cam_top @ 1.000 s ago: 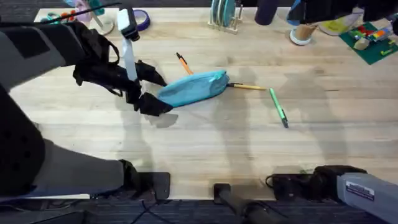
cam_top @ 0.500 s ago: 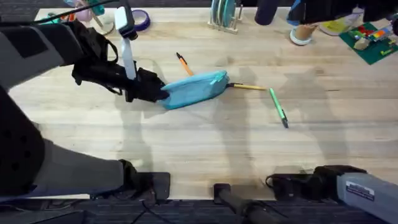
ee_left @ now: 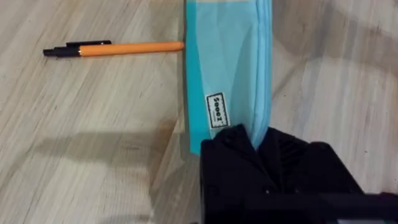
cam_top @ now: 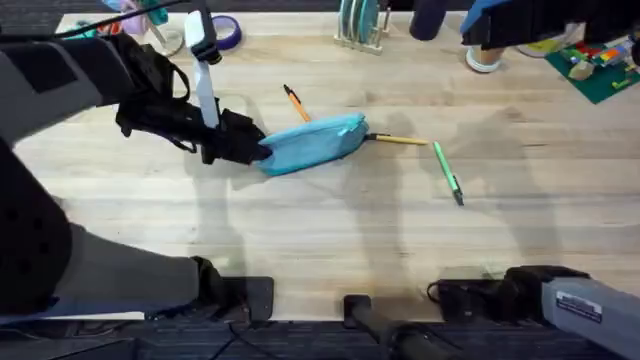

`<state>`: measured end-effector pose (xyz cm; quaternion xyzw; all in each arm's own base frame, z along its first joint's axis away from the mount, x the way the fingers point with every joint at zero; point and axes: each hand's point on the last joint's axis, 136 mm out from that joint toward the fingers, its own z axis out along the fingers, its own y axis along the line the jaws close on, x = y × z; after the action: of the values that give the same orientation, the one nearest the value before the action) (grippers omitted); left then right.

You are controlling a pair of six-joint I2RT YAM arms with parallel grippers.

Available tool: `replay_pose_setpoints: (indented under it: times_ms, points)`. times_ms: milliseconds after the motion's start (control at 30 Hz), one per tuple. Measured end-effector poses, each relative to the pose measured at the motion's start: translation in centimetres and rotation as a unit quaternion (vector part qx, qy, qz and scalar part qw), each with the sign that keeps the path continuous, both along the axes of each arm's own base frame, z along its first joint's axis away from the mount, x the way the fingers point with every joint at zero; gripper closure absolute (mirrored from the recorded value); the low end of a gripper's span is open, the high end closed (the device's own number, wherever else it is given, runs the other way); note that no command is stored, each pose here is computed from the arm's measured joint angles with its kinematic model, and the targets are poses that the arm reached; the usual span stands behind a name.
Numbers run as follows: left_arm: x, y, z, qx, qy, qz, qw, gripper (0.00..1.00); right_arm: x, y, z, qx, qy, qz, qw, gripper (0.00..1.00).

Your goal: Unzip the bag, pick up the pens from the table one at a time and place them inside, then zip the bag closed.

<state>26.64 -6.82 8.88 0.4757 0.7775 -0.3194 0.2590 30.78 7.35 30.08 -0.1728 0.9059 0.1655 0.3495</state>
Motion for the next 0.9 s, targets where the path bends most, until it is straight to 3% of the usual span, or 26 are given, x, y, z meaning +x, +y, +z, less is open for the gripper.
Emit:
replay_pose_setpoints:
  times_ms: [400, 600, 700, 900]
  points:
    - [0.0, 0.0, 0.0, 0.0, 0.0, 0.0, 1.0, 0.956, -0.3, 0.3, 0.0, 0.005, 0.004, 0.008, 1.0, 0.005]
    - [0.0, 0.0, 0.0, 0.0, 0.0, 0.0, 1.0, 0.956, -1.6, 2.3, -0.4, -0.04, -0.025, 0.12, 0.992, 0.005]
    - [0.0, 0.0, 0.0, 0.0, 0.0, 0.0, 1.0, 0.956, -2.0, 3.4, -0.4, -0.089, -0.072, 0.207, 0.972, 0.005]
    - [0.0, 0.0, 0.0, 0.0, 0.001, 0.0, 1.0, 0.957, -2.1, 4.2, -0.1, -0.188, -0.173, 0.348, 0.902, 0.004]
